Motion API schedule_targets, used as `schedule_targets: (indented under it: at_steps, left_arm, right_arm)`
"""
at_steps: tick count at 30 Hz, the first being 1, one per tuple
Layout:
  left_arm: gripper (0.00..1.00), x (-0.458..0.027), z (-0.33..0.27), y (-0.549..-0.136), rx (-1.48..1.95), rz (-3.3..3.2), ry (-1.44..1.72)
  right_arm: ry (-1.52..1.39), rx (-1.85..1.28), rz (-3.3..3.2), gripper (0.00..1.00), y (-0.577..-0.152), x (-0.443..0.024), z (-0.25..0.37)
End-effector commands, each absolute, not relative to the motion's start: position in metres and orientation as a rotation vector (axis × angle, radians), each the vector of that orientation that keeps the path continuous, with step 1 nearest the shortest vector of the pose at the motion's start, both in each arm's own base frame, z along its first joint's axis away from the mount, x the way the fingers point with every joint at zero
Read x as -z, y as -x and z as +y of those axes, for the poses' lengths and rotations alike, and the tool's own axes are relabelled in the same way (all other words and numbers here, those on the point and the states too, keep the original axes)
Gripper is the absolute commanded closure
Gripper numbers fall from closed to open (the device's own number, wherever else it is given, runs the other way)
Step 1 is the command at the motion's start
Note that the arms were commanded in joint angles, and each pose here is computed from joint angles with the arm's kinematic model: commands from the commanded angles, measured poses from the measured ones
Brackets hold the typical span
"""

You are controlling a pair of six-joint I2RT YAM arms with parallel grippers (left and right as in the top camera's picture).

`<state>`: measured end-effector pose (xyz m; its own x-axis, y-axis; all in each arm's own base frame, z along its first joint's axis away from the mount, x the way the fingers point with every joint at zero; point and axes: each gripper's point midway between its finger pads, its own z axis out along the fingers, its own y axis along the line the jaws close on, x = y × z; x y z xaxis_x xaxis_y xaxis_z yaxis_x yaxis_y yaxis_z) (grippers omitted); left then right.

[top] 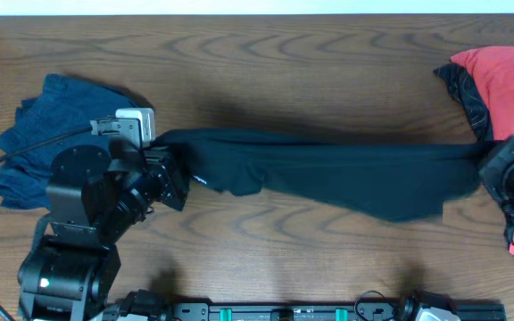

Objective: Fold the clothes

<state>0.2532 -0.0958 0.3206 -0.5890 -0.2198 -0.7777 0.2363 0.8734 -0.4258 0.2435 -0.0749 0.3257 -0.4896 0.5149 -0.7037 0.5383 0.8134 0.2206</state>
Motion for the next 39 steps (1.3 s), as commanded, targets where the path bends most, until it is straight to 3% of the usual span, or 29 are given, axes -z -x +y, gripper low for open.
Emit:
schedule_targets:
  at_steps: [1,21,25,30,31,32,34,39]
  left_arm:
    - [0.94,-0.322,-0.095,-0.258,0.626,2.126,0.012]
    - [0.94,-0.080,-0.106,-0.323,0.525,2.923,0.215]
    - [0.94,-0.059,-0.113,-0.351,0.555,2.871,0.197]
    - [0.93,-0.074,-0.137,-0.381,0.733,2.722,0.117]
    - [0.85,-0.076,-0.139,-0.383,0.754,2.707,0.107]
    - [0.68,-0.078,-0.142,-0.383,0.778,2.701,0.099]
    - [0.53,-0.078,-0.145,-0.379,0.805,2.711,0.096]
    - [0.42,-0.073,-0.143,-0.367,0.806,2.768,0.117]
  right_arm:
    - [-0.760,0.073,2.178,0.99,-0.242,-0.330,-0.081]
    - [-0.895,0.253,2.664,0.99,-0.280,-0.203,-0.103]
    - [-0.905,0.268,2.723,0.99,-0.285,-0.182,-0.104]
    - [-0.911,0.283,2.752,0.99,-0.290,-0.171,-0.107]
    - [-0.913,0.282,2.753,0.99,-0.291,-0.170,-0.107]
    - [-0.921,0.281,2.750,0.99,-0.291,-0.169,-0.107]
    - [-0.921,0.280,2.747,0.99,-0.292,-0.169,-0.107]
    - [-0.920,0.281,2.745,0.99,-0.292,-0.170,-0.107]
